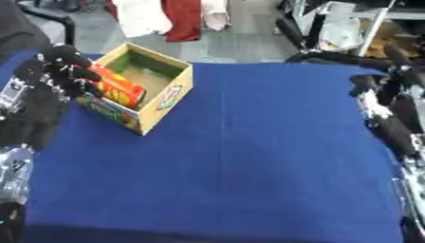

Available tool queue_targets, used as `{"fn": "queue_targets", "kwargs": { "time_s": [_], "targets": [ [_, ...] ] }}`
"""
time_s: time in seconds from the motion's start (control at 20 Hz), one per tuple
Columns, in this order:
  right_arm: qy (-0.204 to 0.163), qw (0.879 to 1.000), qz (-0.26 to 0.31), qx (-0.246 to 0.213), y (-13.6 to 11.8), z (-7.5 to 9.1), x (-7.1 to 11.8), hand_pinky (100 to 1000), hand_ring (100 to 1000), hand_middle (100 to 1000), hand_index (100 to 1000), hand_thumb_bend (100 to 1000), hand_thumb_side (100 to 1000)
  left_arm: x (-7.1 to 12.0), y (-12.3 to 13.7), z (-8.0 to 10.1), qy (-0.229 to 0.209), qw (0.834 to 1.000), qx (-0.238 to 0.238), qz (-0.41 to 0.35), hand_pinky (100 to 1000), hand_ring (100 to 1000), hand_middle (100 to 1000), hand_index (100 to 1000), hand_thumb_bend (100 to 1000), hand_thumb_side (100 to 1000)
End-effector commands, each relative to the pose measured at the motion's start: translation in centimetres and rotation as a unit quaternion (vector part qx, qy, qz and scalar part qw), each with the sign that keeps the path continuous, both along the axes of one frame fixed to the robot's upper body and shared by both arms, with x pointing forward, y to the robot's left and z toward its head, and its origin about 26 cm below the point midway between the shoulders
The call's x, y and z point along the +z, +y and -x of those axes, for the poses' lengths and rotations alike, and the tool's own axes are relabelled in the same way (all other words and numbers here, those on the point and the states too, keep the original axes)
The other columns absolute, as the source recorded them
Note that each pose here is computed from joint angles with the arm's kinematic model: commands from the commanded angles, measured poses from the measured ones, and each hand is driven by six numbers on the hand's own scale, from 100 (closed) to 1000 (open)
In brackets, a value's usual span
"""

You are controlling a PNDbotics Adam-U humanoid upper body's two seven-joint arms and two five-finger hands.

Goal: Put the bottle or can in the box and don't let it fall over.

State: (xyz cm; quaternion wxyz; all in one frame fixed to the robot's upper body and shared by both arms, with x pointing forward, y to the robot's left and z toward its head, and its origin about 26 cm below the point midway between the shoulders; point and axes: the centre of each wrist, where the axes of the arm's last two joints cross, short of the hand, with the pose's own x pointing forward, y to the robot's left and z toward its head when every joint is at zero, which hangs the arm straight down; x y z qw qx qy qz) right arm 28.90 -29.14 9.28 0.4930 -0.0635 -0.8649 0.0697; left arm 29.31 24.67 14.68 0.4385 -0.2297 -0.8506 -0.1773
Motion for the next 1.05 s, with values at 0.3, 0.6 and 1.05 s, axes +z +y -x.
{"fn": "queue_targets", "kwargs": {
  "time_s": [0.3,0.6,1.05],
  "targets": [
    [-0.003,0.999,-0.028,-0.029,0.0,0.7,-0.4,590,680,730,972,100,423,0.3,0.2,0.1,-0.009,1.000,0.000,-0.018,581,659,654,798,100,624],
    [-0.001,0.999,-0.044,-0.021,0.4,0.7,-0.5,587,671,721,966,100,418,0.2,0.0,0.1,-0.008,1.000,-0.006,-0.021,582,659,655,798,100,624],
    [0.004,0.998,-0.058,-0.002,0.8,0.7,-0.6,585,662,712,962,100,416,0.1,-0.1,0.1,-0.006,1.000,-0.006,-0.020,580,659,655,798,100,627]
  ]
}}
